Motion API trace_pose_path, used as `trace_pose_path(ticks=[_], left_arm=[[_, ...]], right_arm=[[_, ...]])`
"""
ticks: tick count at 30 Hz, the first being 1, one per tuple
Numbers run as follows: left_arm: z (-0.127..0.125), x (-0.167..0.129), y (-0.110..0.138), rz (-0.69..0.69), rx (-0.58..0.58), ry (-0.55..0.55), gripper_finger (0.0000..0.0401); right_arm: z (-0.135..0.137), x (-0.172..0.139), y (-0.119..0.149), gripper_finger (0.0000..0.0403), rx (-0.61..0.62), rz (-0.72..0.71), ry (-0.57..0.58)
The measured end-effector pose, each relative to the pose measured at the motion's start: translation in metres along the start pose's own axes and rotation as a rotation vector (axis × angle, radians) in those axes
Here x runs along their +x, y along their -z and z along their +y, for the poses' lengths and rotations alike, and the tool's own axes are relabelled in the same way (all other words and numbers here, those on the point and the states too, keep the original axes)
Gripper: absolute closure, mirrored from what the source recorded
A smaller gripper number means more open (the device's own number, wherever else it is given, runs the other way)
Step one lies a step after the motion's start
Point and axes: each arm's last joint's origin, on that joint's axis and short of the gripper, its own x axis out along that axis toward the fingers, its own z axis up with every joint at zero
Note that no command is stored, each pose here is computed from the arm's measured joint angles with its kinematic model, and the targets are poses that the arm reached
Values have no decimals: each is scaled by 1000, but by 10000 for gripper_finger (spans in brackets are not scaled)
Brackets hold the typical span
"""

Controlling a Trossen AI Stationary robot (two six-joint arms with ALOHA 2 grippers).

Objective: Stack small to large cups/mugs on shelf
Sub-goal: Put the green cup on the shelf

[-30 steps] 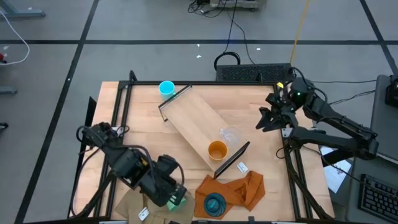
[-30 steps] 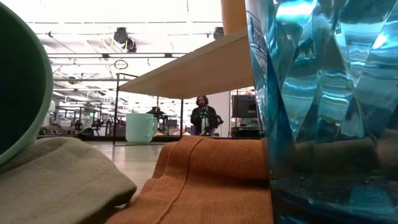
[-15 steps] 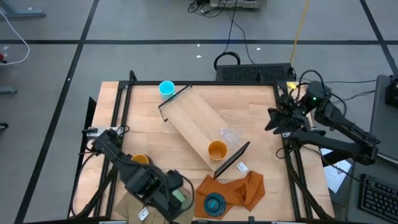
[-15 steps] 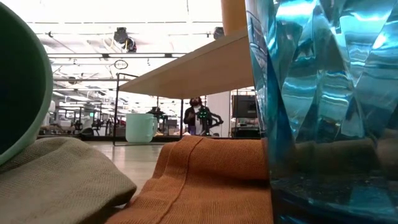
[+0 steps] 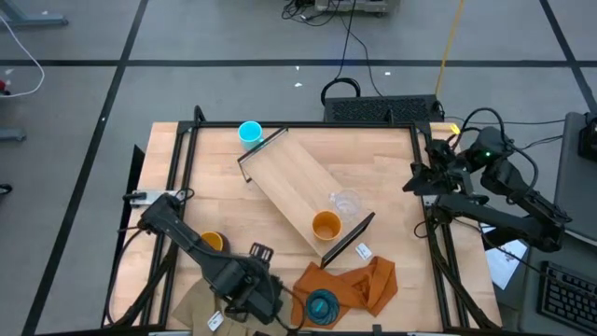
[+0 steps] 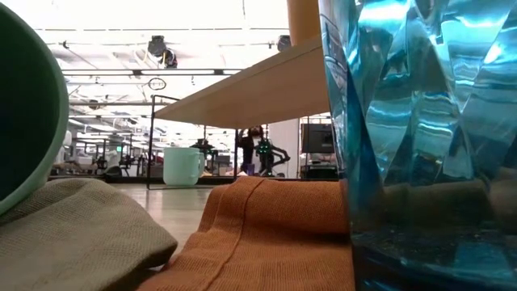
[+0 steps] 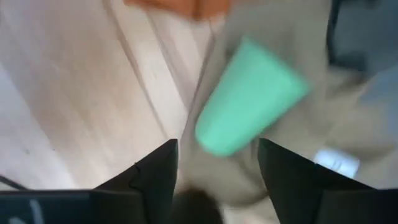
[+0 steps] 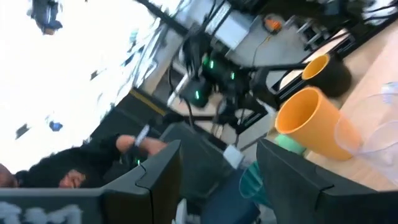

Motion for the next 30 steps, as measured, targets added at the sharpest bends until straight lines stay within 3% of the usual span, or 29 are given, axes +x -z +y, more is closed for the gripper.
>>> trace_pose_path(ticks=[6, 10, 18, 27, 30], left_arm=[[-10, 40, 14, 165, -4, -35, 204], [-12, 48, 20, 241, -22, 60, 194], [-15, 44, 19, 207, -27, 42, 147], [-28, 42, 23, 175, 173, -30, 89], [-30, 43, 21, 147, 120, -41, 68]], right_arm=[[0, 0, -1, 206, 60, -26, 14], [0, -1, 0, 206, 69, -40, 18], [0, -1, 0, 206, 72, -40, 19], [0, -1, 0, 206, 55, -40, 19], [1, -1, 0, 206, 60, -42, 17]])
